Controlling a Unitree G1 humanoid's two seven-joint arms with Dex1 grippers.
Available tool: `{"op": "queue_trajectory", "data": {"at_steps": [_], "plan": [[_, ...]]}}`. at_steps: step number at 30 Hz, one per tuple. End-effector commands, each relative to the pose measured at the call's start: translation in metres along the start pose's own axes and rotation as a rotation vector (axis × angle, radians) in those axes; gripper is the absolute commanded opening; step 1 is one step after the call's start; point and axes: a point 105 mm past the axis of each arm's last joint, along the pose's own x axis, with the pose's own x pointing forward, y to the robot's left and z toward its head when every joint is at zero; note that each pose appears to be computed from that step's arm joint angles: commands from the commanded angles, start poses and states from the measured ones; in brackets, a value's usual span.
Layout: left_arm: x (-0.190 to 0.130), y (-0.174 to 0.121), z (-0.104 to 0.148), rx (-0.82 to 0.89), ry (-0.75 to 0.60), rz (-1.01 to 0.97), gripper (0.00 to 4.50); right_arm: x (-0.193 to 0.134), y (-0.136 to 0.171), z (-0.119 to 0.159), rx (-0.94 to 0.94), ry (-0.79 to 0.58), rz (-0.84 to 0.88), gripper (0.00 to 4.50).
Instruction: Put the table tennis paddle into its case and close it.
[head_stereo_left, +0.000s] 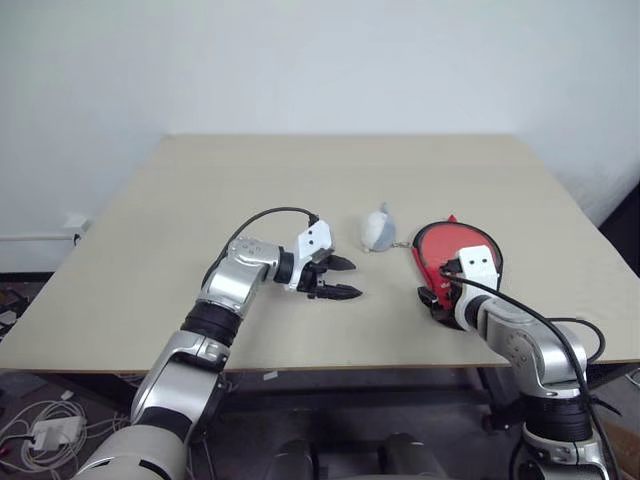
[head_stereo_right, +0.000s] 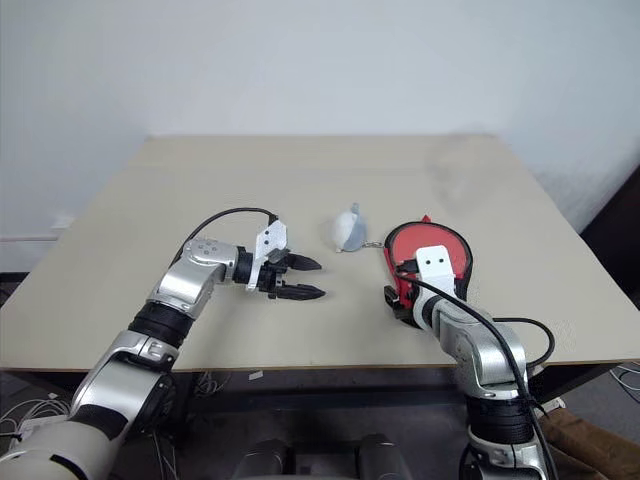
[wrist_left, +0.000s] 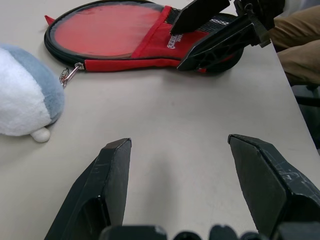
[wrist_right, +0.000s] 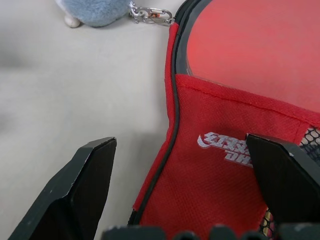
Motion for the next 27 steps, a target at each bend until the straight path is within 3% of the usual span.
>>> {"op": "queue_trajectory", "data": {"at_steps": [1, 9, 19, 22, 27], "plan": [[-0.002, 0.003, 0.014, 0.043, -0.038, 0.023, 3.26, 0.004, 0.012, -0.004, 0.008, 0.027, 0.035, 4.50], [-0.002, 0.004, 0.015, 0.045, -0.044, 0.045, 3.26, 0.009, 0.026, -0.023, -0.078, 0.133, 0.048, 4.50], [-0.002, 0.006, 0.015, 0.045, -0.044, 0.065, 3.26, 0.010, -0.003, -0.043, -0.095, 0.235, -0.090, 4.50], [-0.003, 0.007, 0.016, 0.047, -0.045, 0.071, 3.29, 0.010, -0.005, -0.043, -0.099, 0.240, -0.098, 3.92], [-0.003, 0.010, 0.018, 0.050, -0.050, 0.085, 3.29, 0.010, -0.019, -0.045, -0.123, 0.265, -0.158, 2.26]]}}
